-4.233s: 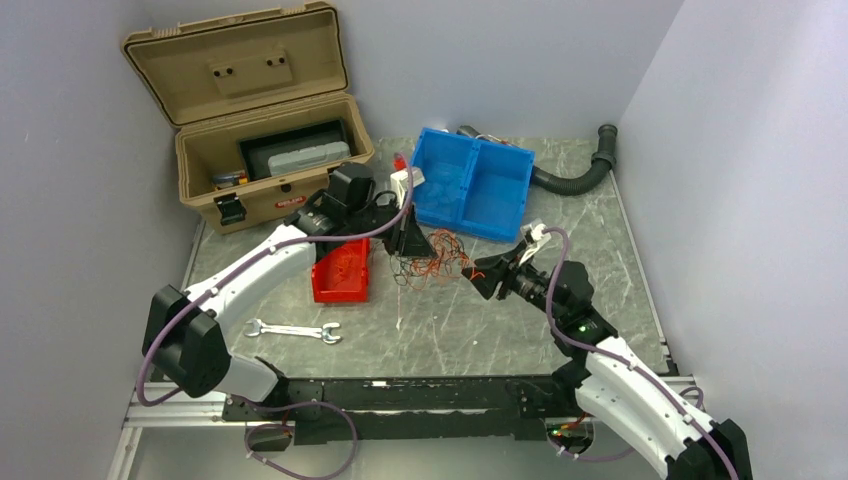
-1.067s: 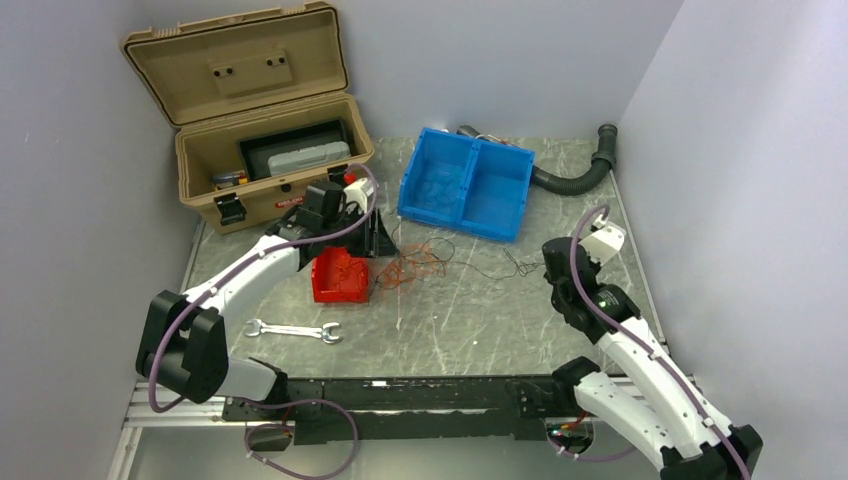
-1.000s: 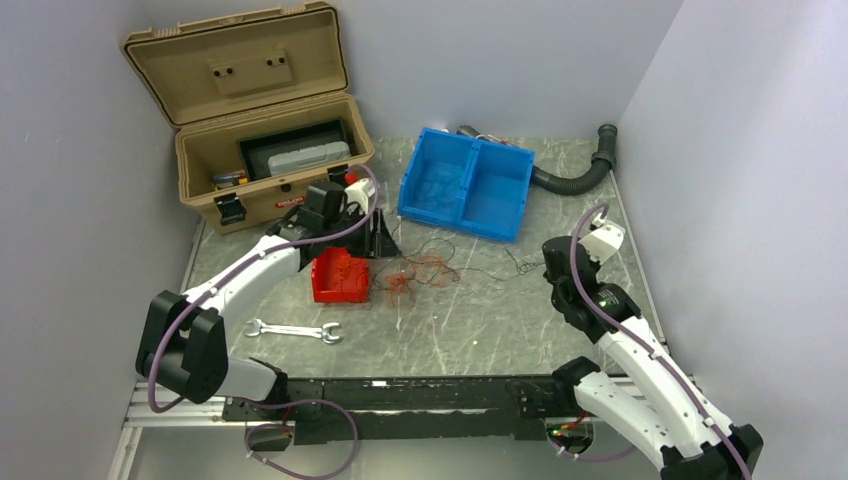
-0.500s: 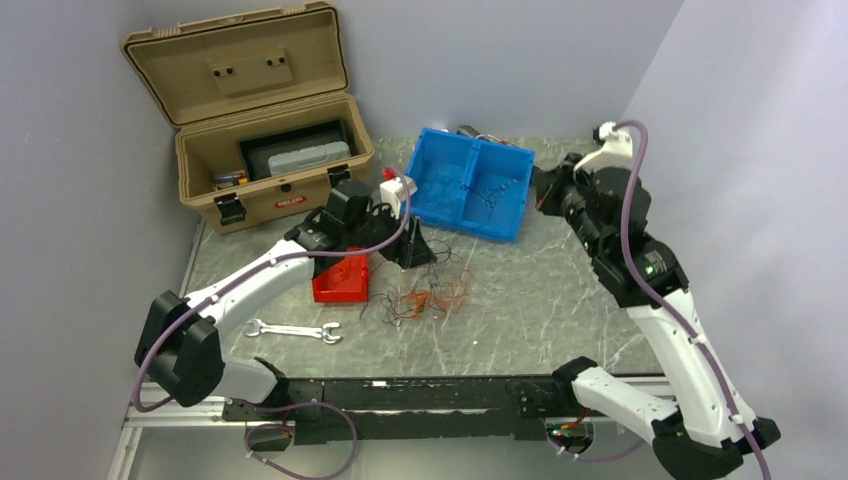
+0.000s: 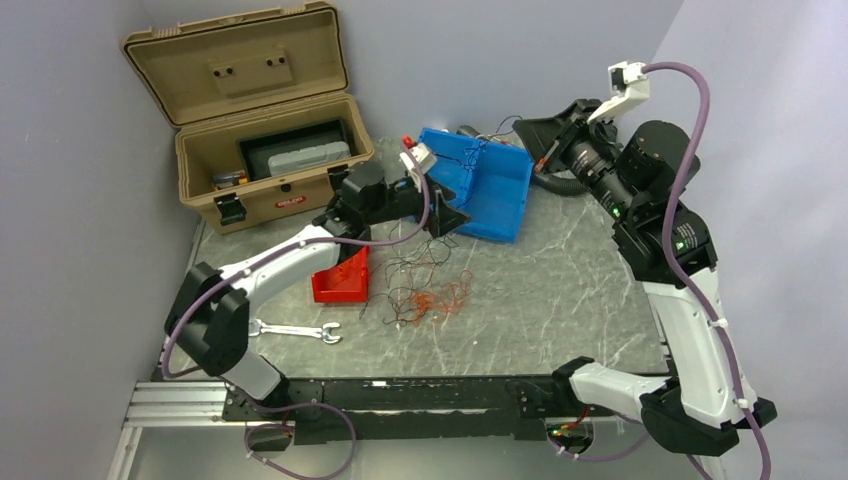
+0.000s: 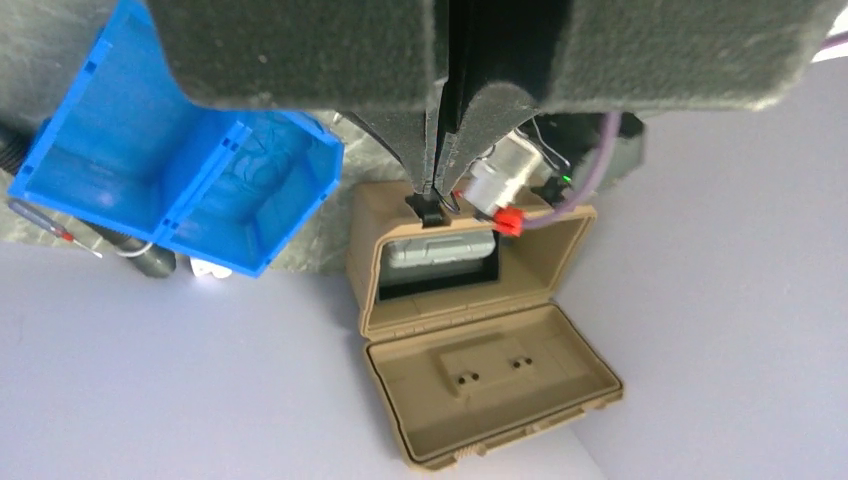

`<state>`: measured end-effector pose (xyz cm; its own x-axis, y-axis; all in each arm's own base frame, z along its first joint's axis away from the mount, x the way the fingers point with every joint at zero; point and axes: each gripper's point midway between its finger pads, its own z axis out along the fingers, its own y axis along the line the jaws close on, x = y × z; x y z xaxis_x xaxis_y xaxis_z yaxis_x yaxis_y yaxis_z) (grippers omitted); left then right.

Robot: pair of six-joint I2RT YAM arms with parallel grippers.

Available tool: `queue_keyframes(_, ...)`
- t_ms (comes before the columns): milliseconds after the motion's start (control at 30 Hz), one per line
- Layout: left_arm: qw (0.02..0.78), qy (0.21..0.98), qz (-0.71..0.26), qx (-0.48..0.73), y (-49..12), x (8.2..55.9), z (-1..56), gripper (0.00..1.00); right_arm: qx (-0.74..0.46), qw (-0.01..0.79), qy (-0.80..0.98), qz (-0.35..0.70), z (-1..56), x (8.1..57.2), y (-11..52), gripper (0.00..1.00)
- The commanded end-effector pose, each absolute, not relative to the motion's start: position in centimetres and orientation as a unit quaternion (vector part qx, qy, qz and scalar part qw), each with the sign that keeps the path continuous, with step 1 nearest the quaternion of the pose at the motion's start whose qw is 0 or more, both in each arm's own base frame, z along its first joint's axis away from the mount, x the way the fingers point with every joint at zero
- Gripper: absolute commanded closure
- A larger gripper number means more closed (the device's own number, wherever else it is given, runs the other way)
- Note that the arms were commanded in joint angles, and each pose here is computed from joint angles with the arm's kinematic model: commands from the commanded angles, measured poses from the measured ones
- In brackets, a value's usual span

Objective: Untangle the cables

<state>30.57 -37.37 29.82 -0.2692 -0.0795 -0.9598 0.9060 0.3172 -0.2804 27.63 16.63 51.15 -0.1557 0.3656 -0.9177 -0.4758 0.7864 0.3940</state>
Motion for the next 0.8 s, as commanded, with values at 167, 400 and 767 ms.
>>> queue_keyframes(167,0.461,0.647,-0.506,0.337,-39.5,29.9,25.8,0.40,0.034,0.726,0.619,0.297,57.6,27.0,12.7,1.00)
queue_keyframes(400,0.459,0.650,-0.500,0.342,-38.4,28.9,27.9,0.89,0.099,0.711,0.671,0.186,51.7,29.1,9.2,1.00)
queue_keyframes(767,0.425,0.638,-0.544,0.342,-37.7,26.4,32.6,0.96,-0.004,0.566,0.800,0.198,32.4,28.7,13.5,0.30)
